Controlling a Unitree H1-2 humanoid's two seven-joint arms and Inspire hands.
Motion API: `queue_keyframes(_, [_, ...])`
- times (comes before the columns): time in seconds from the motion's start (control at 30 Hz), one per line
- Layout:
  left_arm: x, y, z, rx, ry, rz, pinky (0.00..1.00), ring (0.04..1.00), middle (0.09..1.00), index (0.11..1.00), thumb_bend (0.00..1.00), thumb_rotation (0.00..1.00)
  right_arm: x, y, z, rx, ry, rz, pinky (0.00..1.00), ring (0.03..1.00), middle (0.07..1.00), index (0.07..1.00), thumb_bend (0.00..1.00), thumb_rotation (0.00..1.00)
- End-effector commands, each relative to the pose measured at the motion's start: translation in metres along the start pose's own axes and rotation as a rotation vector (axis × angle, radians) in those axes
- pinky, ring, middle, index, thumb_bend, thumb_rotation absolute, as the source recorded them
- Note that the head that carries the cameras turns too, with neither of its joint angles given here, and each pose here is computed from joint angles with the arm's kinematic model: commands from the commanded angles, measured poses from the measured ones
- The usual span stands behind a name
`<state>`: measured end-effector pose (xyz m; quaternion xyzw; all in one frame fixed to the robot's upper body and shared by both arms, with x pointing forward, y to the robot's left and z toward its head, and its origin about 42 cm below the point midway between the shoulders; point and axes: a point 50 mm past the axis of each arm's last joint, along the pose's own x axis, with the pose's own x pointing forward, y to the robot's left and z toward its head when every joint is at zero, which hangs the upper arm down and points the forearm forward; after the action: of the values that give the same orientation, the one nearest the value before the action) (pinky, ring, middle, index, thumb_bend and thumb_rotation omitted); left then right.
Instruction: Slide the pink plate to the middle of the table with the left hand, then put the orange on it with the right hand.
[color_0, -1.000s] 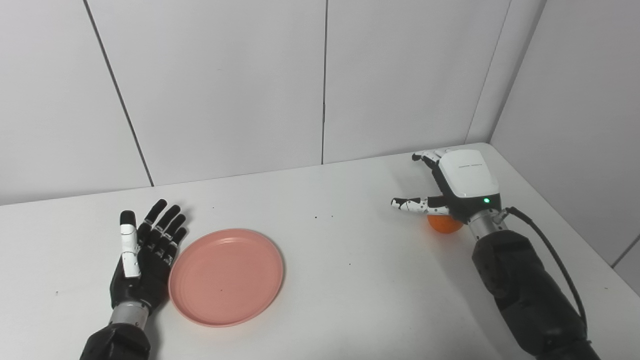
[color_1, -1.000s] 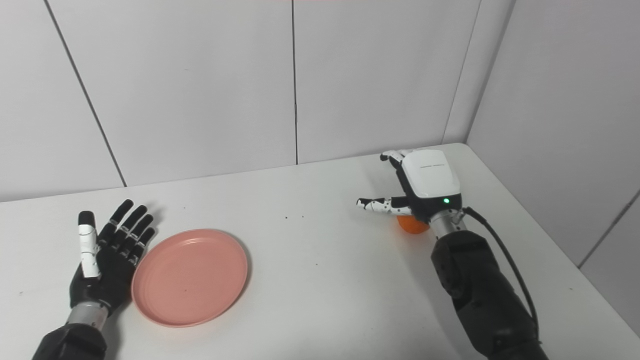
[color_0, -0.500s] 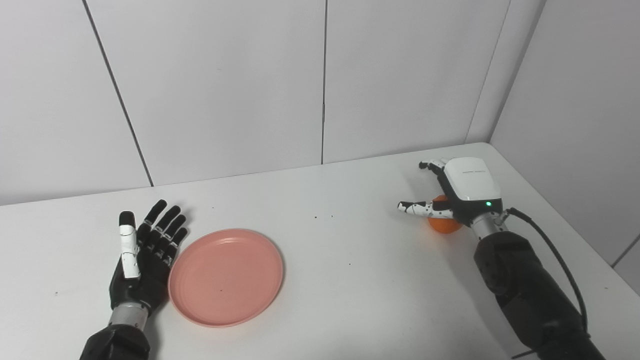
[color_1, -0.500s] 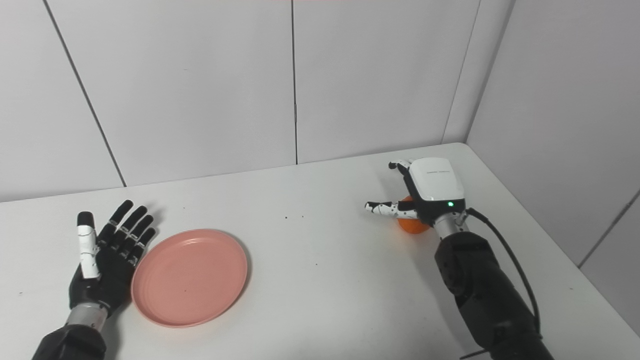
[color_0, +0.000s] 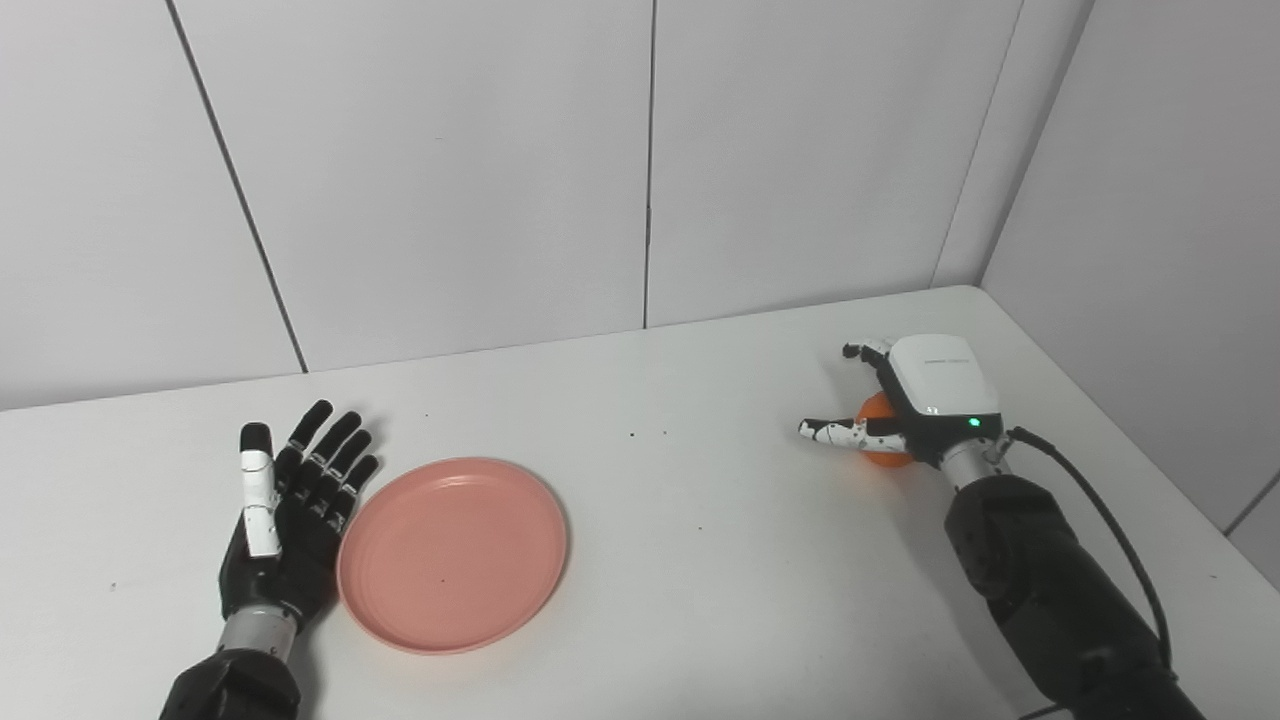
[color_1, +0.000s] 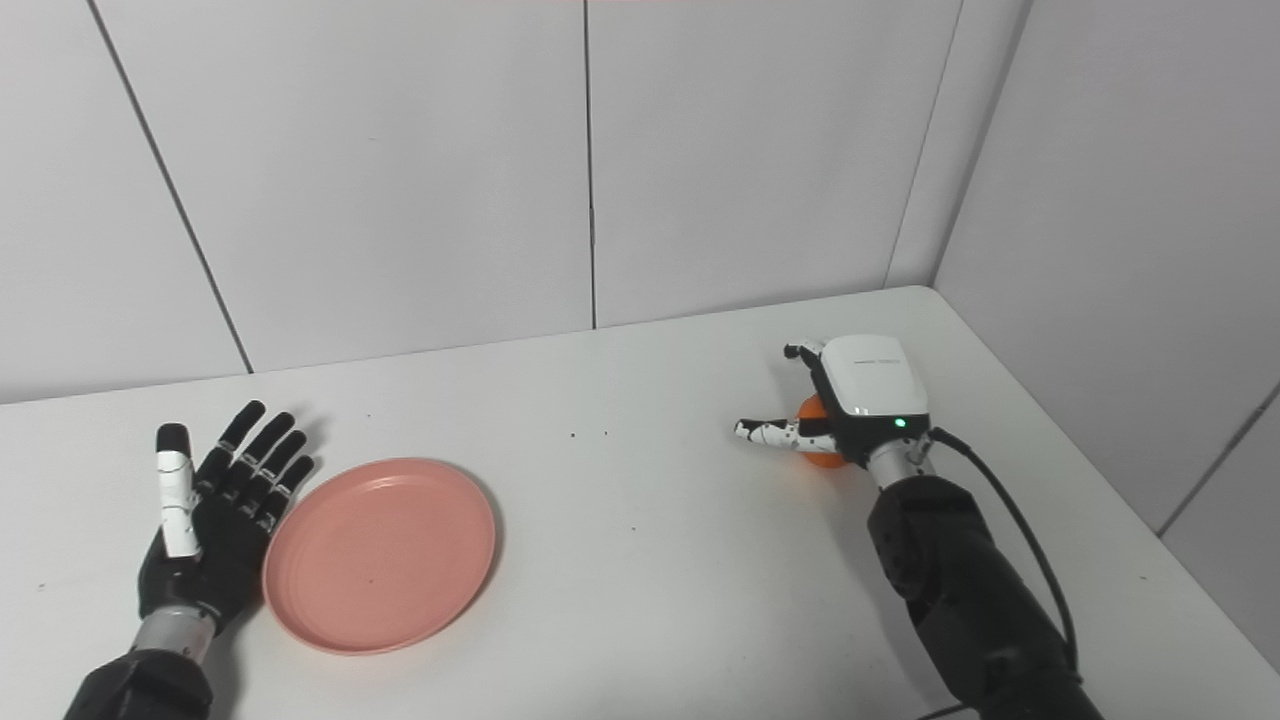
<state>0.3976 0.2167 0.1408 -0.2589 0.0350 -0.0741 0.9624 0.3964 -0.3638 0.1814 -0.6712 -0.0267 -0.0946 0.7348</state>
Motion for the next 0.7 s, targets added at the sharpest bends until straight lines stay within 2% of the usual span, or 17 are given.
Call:
queue_keyframes(0.0, [-0.006, 0.012, -0.016, 0.002, 0.082, 0.048, 0.91, 0.875, 0.809, 0.831, 0.89, 0.77, 0.007, -0.016, -0.008, -0.019, 0.028, -0.060, 0.79, 0.750, 0.746, 0.734, 0.86, 0.86])
queue_keyframes(0.17, [-0.006, 0.012, -0.017, 0.001, 0.085, 0.048, 0.91, 0.878, 0.821, 0.843, 0.89, 0.78, 0.003, -0.003, -0.015, -0.029, 0.048, -0.018, 0.78, 0.750, 0.750, 0.739, 0.85, 0.87])
queue_keyframes(0.33, [-0.006, 0.011, -0.017, -0.012, 0.083, 0.041, 0.91, 0.872, 0.807, 0.827, 0.89, 0.76, 0.000, 0.007, -0.021, -0.014, 0.076, 0.007, 0.74, 0.706, 0.726, 0.726, 0.86, 0.84])
queue_keyframes(0.43, [-0.006, 0.011, -0.017, -0.005, 0.085, 0.039, 0.91, 0.880, 0.817, 0.838, 0.89, 0.76, -0.002, 0.011, -0.021, -0.012, 0.086, 0.015, 0.66, 0.654, 0.689, 0.696, 0.87, 0.83])
queue_keyframes(0.5, [-0.006, 0.010, -0.016, -0.001, 0.084, 0.048, 0.90, 0.872, 0.807, 0.836, 0.89, 0.76, -0.003, 0.014, -0.022, -0.008, 0.094, 0.019, 0.45, 0.513, 0.595, 0.634, 0.86, 0.82])
queue_keyframes(0.6, [-0.006, 0.009, -0.016, -0.008, 0.086, 0.046, 0.90, 0.874, 0.808, 0.824, 0.89, 0.75, -0.003, 0.017, -0.021, 0.017, 0.107, 0.031, 0.38, 0.450, 0.543, 0.586, 0.86, 0.81])
queue_keyframes(0.63, [-0.006, 0.009, -0.016, -0.009, 0.085, 0.041, 0.90, 0.879, 0.813, 0.834, 0.89, 0.76, -0.003, 0.018, -0.021, 0.026, 0.112, 0.034, 0.33, 0.392, 0.476, 0.502, 0.85, 0.78])
queue_keyframes(0.67, [-0.006, 0.009, -0.016, -0.007, 0.086, 0.040, 0.91, 0.880, 0.815, 0.837, 0.89, 0.76, -0.003, 0.019, -0.020, 0.027, 0.112, 0.040, 0.32, 0.373, 0.453, 0.473, 0.85, 0.77])
